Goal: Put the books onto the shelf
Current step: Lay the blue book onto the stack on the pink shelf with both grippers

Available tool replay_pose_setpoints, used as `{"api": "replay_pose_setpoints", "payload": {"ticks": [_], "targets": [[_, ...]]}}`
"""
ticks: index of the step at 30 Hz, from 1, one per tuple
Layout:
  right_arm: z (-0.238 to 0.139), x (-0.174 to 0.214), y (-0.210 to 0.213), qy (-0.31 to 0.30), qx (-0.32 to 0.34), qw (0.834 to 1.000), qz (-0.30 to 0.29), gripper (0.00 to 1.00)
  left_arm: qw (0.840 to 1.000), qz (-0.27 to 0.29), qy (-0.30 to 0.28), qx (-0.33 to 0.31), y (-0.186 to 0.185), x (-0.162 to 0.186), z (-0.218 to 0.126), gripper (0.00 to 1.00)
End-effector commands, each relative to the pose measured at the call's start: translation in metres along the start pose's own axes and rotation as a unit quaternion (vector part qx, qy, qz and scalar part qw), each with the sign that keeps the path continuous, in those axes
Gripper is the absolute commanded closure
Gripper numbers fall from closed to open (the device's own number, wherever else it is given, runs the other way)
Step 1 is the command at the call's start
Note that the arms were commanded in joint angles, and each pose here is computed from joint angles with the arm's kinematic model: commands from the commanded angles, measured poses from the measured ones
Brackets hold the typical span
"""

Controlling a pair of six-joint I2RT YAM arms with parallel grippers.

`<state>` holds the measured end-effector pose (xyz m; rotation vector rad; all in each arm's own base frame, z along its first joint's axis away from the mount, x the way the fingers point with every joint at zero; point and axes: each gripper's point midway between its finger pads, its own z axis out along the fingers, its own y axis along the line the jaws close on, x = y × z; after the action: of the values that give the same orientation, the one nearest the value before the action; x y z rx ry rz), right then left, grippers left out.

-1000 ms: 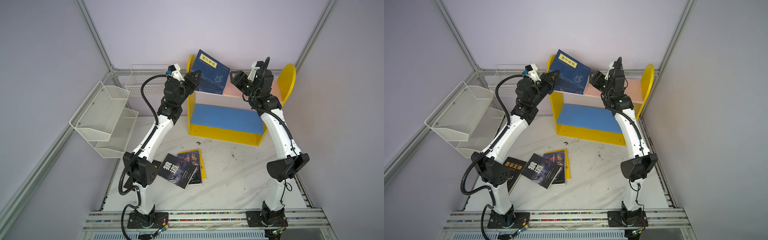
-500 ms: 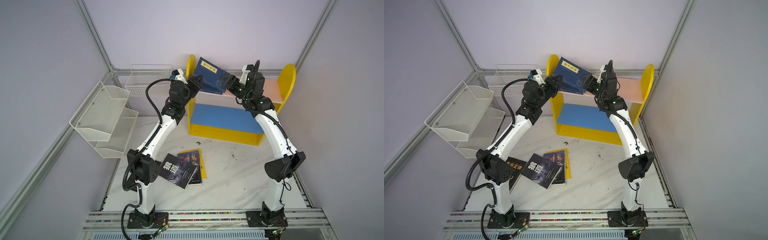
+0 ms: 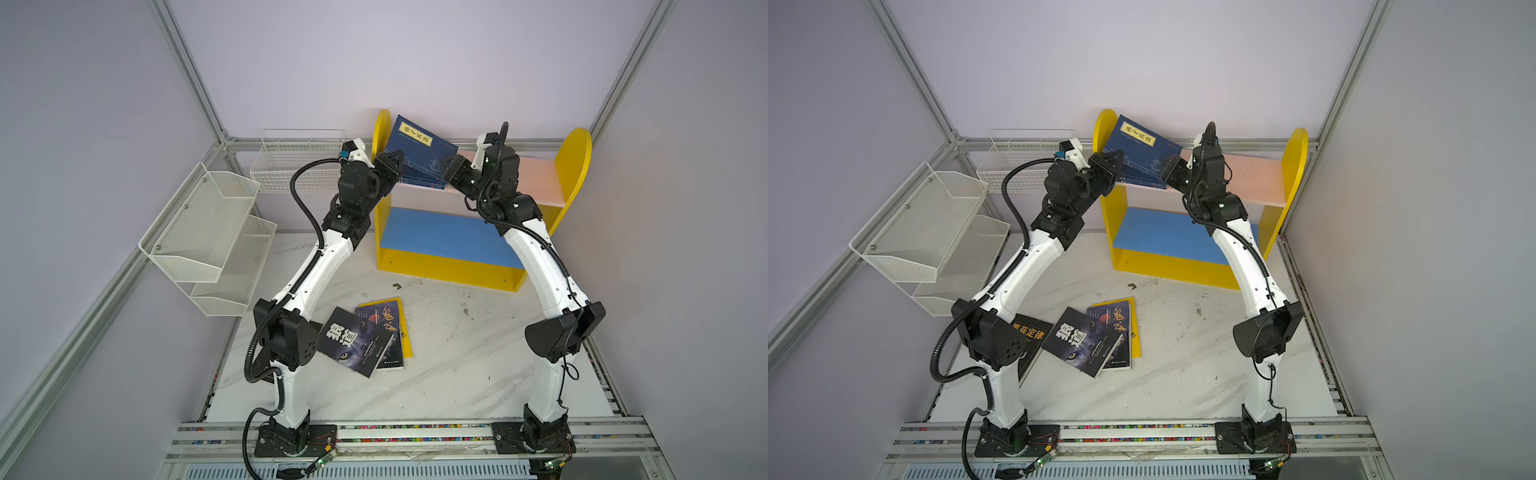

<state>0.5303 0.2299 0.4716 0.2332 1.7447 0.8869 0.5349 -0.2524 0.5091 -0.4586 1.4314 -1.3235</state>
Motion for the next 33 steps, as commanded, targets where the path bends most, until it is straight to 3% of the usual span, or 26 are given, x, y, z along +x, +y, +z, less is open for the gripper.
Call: {"api": "replay_pose_setpoints", "payload": {"ticks": [1,8,14,25,33], "targets": [[0.005,0.010,0.002,0.011,0.002,1.000,-0.005,0.50,0.999,0.008,-0.036,0.037,-0.046,-0.030,-0.023,1.00],[0.004,0.013,0.010,0.010,-0.002,1.000,-0.007,0.53,0.999,-0.006,-0.029,0.031,-0.037,-0.028,-0.025,1.00],[0.000,0.007,0.011,0.000,0.005,1.000,-0.014,0.45,0.999,-0.020,-0.016,0.031,-0.033,-0.024,-0.024,1.00],[-0.002,0.001,0.001,-0.013,0.038,0.999,-0.030,0.43,0.998,-0.051,0.019,0.028,-0.021,-0.010,-0.015,1.00],[-0.003,0.001,-0.009,-0.016,0.062,0.997,-0.041,0.45,0.999,-0.046,0.012,0.023,-0.021,-0.013,-0.018,1.00]]}}
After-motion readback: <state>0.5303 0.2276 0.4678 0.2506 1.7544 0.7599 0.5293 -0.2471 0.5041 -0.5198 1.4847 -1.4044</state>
